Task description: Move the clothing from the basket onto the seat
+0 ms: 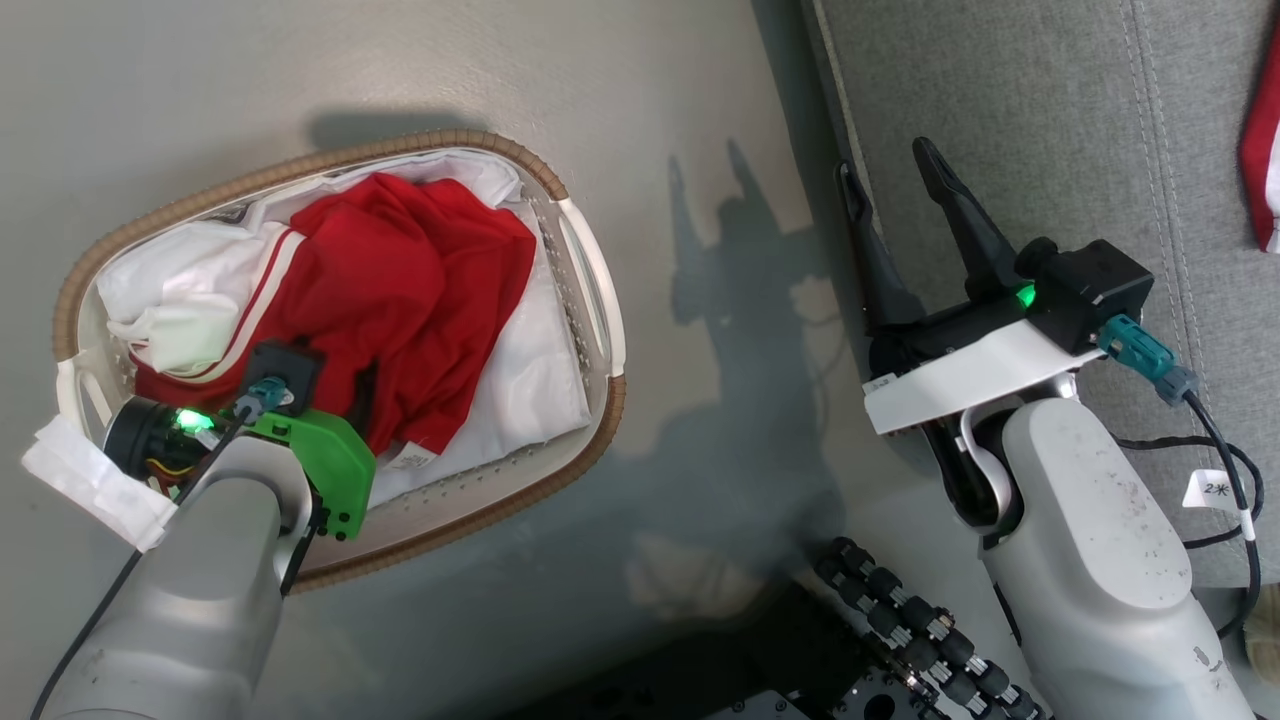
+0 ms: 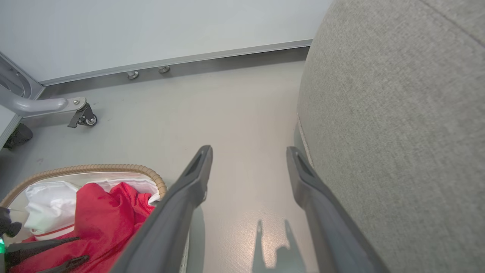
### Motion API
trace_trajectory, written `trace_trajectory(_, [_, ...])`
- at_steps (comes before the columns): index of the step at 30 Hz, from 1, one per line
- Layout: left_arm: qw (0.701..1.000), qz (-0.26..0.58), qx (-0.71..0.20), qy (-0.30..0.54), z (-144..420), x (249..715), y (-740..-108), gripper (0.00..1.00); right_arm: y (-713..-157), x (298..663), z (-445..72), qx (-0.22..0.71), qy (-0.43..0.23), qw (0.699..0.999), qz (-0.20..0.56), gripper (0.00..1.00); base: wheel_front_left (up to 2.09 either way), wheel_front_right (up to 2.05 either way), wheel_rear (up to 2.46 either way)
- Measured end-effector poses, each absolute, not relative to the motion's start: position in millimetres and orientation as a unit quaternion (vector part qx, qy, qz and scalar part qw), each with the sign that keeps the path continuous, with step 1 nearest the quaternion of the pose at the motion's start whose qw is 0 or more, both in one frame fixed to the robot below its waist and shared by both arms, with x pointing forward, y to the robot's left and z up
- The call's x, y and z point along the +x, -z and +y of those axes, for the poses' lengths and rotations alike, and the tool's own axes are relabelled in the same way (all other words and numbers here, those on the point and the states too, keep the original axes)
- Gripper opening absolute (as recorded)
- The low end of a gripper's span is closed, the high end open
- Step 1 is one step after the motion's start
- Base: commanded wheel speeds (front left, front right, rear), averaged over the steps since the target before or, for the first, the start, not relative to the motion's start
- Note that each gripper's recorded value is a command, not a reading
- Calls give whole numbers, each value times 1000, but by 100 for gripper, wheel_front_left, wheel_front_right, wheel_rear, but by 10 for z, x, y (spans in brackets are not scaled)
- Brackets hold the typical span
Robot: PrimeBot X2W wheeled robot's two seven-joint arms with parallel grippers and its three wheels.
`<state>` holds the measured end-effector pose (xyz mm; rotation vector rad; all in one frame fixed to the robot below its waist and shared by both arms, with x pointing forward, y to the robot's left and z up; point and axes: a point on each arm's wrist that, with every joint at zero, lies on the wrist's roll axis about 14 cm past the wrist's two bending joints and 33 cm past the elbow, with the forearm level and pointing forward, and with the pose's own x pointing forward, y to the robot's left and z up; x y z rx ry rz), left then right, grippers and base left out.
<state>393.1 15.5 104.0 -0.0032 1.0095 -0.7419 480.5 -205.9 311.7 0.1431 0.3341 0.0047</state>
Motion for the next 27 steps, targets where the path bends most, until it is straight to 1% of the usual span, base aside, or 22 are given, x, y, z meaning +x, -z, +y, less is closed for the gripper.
trace_trajectory(1, [809,474,1,348,162,3918,-1044,0,-3123,4807,-2054,72,-3,983,166,100,0,0,0])
trace_trajectory(4, [811,470,-3,349,115,3936,-1110,0,-3171,4815,-2044,76,-4,984,161,100,0,0,0])
trace_trajectory(15, [843,413,-46,340,-46,4101,-1686,0,-3551,4820,-2025,78,-6,989,127,100,0,0,0])
trace_trajectory(22, [869,363,-75,328,-99,4115,-2218,0,-3774,4661,-2003,75,-6,990,116,100,0,0,0])
trace_trajectory(27, [890,310,-91,322,-133,4129,-2682,0,-3942,4521,-1971,78,-7,991,105,100,0,0,0])
